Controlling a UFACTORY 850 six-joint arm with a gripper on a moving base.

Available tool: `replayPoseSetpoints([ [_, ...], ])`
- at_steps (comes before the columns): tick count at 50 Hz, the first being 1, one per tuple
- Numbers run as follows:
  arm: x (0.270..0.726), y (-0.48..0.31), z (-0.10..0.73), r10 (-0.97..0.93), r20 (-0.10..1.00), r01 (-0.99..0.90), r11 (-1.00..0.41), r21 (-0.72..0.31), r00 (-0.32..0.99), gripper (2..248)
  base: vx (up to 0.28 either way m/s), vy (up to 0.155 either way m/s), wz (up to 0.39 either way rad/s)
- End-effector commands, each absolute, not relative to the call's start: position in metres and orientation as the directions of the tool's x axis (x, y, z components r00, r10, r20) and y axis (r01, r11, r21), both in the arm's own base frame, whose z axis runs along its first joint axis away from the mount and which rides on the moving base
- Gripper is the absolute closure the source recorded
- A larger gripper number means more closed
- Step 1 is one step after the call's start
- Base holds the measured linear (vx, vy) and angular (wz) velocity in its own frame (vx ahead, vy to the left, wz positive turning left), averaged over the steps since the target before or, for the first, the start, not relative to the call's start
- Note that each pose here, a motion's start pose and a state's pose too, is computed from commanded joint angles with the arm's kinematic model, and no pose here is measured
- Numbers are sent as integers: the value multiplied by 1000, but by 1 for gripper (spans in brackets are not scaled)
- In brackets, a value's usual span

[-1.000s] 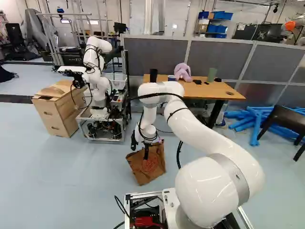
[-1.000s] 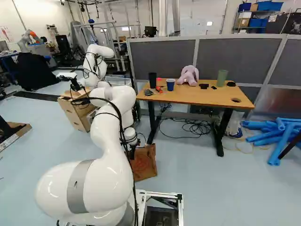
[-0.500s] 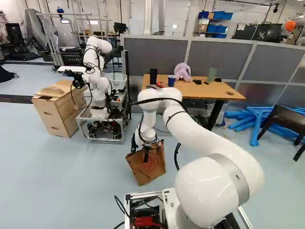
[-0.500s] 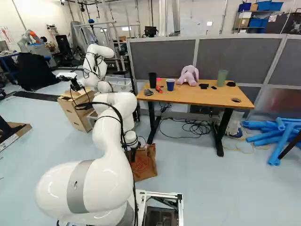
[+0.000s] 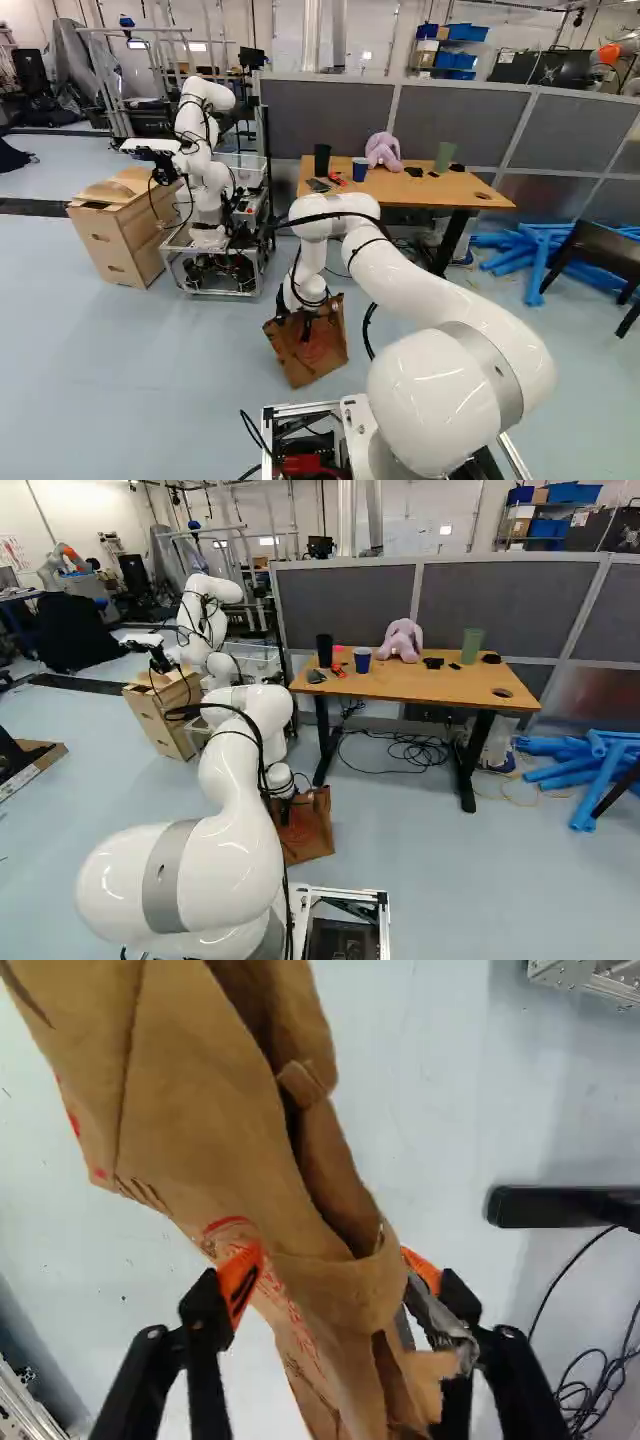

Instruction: Pick up the bag on the ground and place it on the table

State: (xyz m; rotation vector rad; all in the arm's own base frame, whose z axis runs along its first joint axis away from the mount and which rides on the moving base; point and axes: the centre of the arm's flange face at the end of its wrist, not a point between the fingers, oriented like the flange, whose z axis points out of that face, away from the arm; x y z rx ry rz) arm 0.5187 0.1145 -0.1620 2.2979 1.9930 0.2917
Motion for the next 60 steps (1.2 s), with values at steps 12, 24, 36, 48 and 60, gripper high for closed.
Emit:
replayPoseSetpoints([
  [12,519,114,-162,987,87,971,-147,189,133,120,0,0,0],
  [24,519,114,-157,987,87,971,-147,189,133,231,0,0,0],
  [36,519,115,-141,987,88,971,-147,190,132,232,0,0,0],
  [48,519,114,-123,987,89,970,-147,192,132,232,0,0,0],
  [60,519,114,-105,987,90,970,-147,195,132,232,0,0,0],
])
